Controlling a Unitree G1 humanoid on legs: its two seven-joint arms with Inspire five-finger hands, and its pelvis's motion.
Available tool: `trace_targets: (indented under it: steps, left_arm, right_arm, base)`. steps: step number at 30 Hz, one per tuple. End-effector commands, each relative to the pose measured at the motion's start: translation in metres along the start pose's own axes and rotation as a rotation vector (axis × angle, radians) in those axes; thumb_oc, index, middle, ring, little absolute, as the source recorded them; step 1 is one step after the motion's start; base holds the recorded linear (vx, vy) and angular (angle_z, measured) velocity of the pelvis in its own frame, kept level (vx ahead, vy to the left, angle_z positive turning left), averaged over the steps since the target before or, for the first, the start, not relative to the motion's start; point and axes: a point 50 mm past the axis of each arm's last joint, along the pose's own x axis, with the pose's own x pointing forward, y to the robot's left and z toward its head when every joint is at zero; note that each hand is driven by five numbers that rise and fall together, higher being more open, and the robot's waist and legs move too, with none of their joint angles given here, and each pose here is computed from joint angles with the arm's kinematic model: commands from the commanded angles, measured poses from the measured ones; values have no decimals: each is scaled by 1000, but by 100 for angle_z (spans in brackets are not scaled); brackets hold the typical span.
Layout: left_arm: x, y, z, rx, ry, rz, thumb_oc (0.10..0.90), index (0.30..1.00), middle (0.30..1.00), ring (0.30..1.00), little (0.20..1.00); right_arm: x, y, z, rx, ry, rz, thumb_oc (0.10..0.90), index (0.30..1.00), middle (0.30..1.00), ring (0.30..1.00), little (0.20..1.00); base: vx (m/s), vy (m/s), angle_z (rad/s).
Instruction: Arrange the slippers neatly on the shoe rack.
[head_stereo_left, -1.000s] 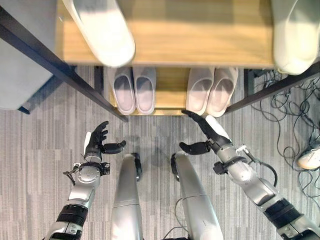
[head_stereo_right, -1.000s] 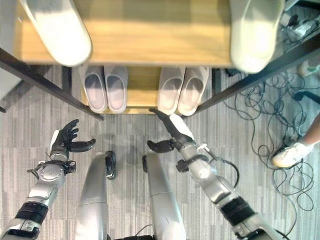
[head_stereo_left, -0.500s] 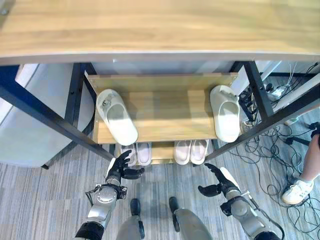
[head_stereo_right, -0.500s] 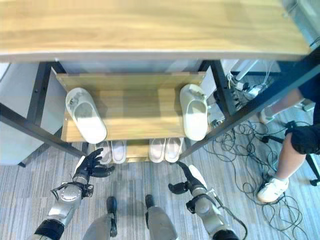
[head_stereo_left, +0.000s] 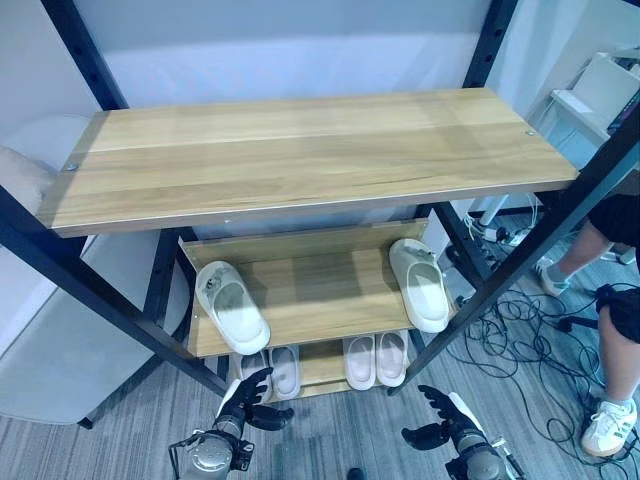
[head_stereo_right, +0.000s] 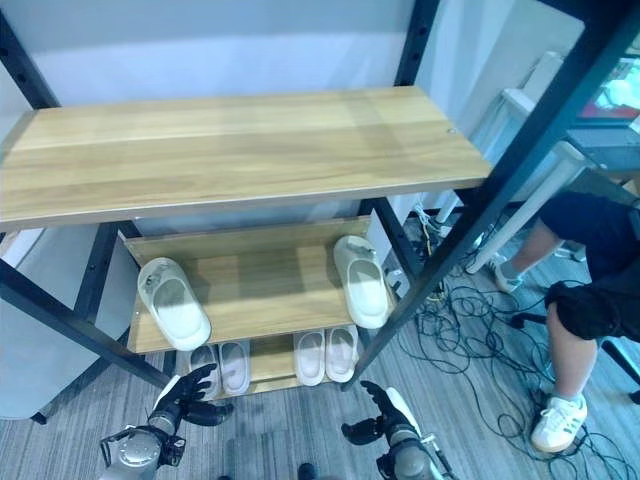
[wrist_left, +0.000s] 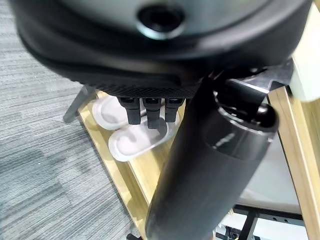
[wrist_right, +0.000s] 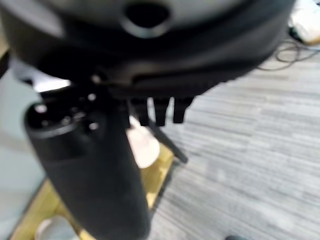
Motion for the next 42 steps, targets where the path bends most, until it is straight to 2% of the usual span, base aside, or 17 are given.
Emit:
trace_targets:
  steps: [1, 10, 16, 25, 26, 36, 42]
  left_arm:
    - [15, 19, 29, -25, -128, 50, 800, 900, 900, 900, 900]
    - [17, 13, 20, 5, -84, 31, 800, 900, 900, 900, 900]
    - [12, 19, 16, 37, -84, 30, 800, 900, 900, 900, 900]
    - [10, 26, 4, 19, -35, 77, 800, 900, 900, 900, 900]
    - [23, -20, 59, 17, -223, -89, 800, 900, 900, 900, 900]
    - [18, -12, 51, -9, -204, -60, 800, 900, 900, 900, 900]
    - [9, -7, 66, -17, -290, -75, 800, 900, 900, 900, 900]
  right_arm:
    - [5, -34, 28, -6, -139, -99, 800, 900, 900, 900, 900]
    - [6, -26, 25, -15, -123, -59, 800, 900, 900, 900, 900]
    - [8, -26, 31, -9, -146, -50, 800, 900, 900, 900, 900]
    - [8, -21, 17, -4, -75, -29, 800, 900, 900, 900, 900]
    - [-8, -20, 15, 113, -112, -55, 800, 900, 900, 900, 900]
    - [-9, -23, 9, 82, -100, -40, 800, 900, 900, 900, 900]
    - [-8, -30, 12, 66, -112, -55, 800, 900, 900, 900, 900]
  base:
    - [68, 7, 3]
    - [18, 1, -7]
    - [-14, -8, 5]
    - [-9, -9, 7]
    - [-10, -16, 5]
    - [-17, -12, 3]
    - [-5, -7, 2]
